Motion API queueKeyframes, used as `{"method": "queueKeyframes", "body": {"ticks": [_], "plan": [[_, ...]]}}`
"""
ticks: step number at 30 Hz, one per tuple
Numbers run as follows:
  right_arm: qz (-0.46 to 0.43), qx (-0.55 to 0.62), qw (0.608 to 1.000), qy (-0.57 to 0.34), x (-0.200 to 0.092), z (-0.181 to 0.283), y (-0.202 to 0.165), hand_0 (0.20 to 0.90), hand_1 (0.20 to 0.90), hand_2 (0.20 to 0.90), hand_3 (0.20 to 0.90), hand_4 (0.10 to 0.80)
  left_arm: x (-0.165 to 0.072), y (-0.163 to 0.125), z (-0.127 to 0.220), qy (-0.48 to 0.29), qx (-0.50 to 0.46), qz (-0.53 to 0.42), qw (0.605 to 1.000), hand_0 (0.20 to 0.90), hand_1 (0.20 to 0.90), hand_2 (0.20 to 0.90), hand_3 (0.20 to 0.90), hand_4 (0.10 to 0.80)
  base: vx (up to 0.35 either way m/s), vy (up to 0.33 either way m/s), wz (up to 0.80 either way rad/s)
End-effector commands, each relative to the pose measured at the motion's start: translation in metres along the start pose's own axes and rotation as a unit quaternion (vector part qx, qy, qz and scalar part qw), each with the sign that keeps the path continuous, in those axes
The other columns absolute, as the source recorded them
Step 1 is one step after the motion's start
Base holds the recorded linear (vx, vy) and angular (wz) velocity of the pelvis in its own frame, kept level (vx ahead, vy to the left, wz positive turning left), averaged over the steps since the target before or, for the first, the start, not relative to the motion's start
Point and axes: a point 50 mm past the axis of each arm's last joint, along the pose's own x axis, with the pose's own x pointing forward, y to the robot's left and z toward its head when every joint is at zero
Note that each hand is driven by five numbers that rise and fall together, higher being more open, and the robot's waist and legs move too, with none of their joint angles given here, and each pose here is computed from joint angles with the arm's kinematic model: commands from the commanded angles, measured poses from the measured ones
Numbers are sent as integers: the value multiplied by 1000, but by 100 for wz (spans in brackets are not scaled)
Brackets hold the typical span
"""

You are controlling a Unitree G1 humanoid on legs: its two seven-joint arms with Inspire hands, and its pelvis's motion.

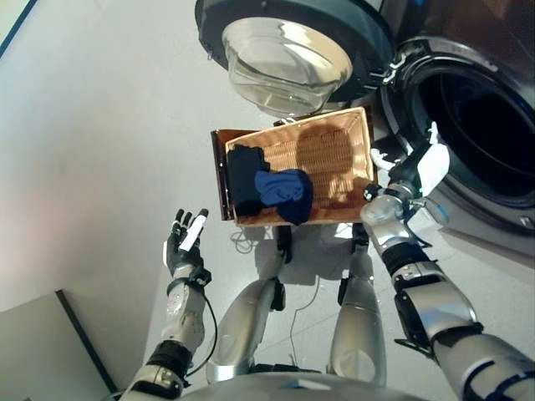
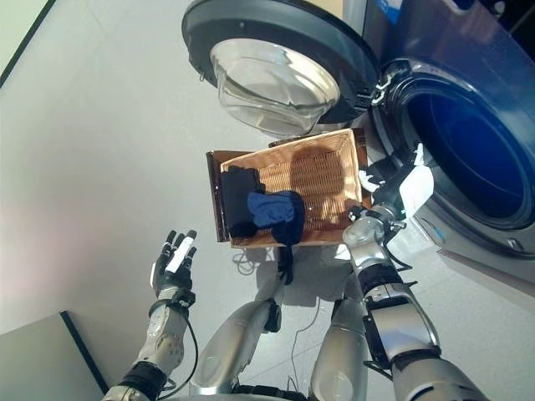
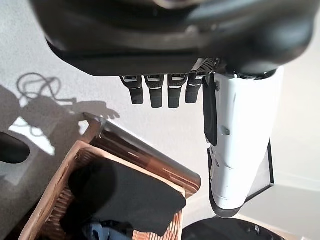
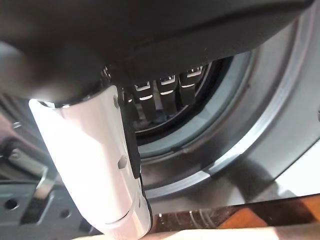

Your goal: Pick up the clothes and place them into the washing machine

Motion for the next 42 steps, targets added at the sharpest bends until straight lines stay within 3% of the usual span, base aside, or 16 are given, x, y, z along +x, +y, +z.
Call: {"method": "queueKeyframes", "body": {"ticks": [1, 20, 22, 25, 29, 42], "plan": [[13, 6, 993, -119, -5, 38, 8, 900, 900, 900, 900, 800, 5, 18, 21, -62, 8, 34, 997, 900, 900, 900, 900, 800, 0, 0, 0], [86, -10, 986, -145, -39, 33, 31, 900, 900, 900, 900, 800, 5, 35, 16, -53, 23, 80, 995, 900, 900, 900, 900, 800, 10, -1, 0], [141, -99, 965, -200, -42, 31, 39, 900, 900, 900, 900, 800, 6, 39, 17, -51, 28, 78, 995, 900, 900, 900, 900, 800, 18, -22, -4], [169, -139, 946, -239, -43, 35, 43, 900, 900, 900, 900, 800, 6, 41, 17, -52, 28, 78, 995, 900, 900, 900, 900, 800, 0, 0, 0], [223, -246, 893, -303, -45, 37, 54, 900, 900, 900, 900, 800, 7, 43, 16, -45, 31, 71, 996, 900, 900, 900, 900, 800, 9, -14, 5], [313, -290, 834, -349, -67, 64, 87, 900, 900, 900, 900, 800, 13, 28, 31, -68, 39, 27, 997, 900, 900, 900, 900, 800, -10, -11, 10]]}}
